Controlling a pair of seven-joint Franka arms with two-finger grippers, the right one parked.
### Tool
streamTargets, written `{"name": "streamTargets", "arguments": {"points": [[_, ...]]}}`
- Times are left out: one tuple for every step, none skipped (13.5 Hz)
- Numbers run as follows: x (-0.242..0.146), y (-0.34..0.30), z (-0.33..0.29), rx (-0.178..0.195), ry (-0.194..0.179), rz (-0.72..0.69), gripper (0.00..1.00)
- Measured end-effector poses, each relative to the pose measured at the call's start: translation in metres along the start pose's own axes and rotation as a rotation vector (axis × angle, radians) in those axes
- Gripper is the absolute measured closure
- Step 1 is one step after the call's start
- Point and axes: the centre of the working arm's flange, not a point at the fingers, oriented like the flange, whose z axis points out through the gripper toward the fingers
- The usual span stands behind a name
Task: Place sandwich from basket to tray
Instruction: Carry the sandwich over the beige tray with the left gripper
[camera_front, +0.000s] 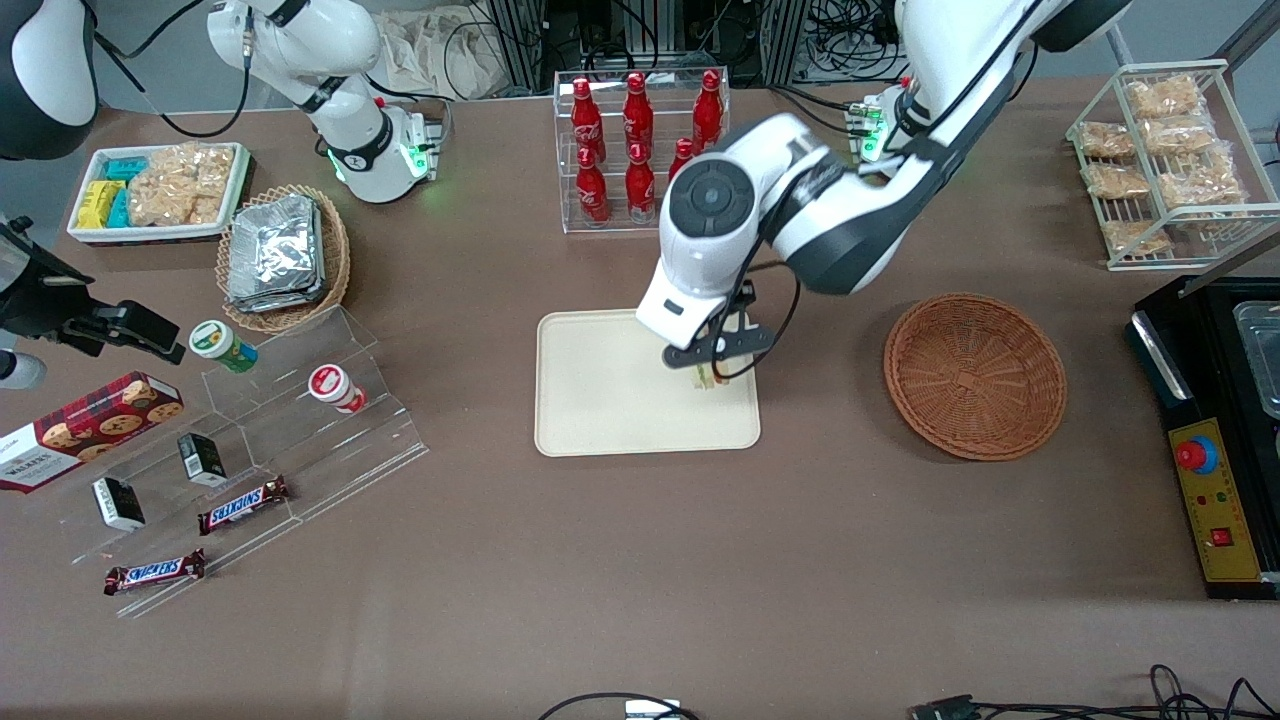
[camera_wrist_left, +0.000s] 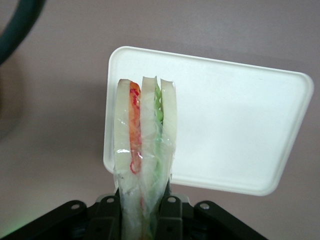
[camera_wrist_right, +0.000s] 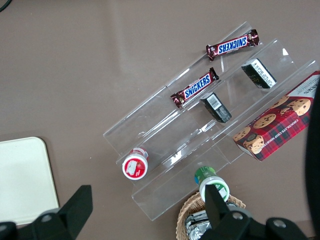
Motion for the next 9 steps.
{"name": "streamTargets", "arguments": {"points": [[0.003,-0.001,0.024,0.004,0.007,0.012,0.74],[0.005,-0.003,0.048,0.007,0.020,0.023,0.74],[0.008,-0.008,0.070,0.010,0.027,0.029,0.74],[0.011,-0.013,0.090,0.014,0.032,0.035,0.74],[0.013,-0.020,0.110,0.018,0.036,0.043,0.74],[0.014,-0.026,0.128,0.012,0.041,0.047,0.74],[0.015,-0.034,0.144,-0.007,0.044,0.043,0.74],[0.016,-0.042,0.157,-0.022,0.041,0.041,0.74],[0.015,-0.048,0.166,-0.028,0.036,0.039,0.74]]}}
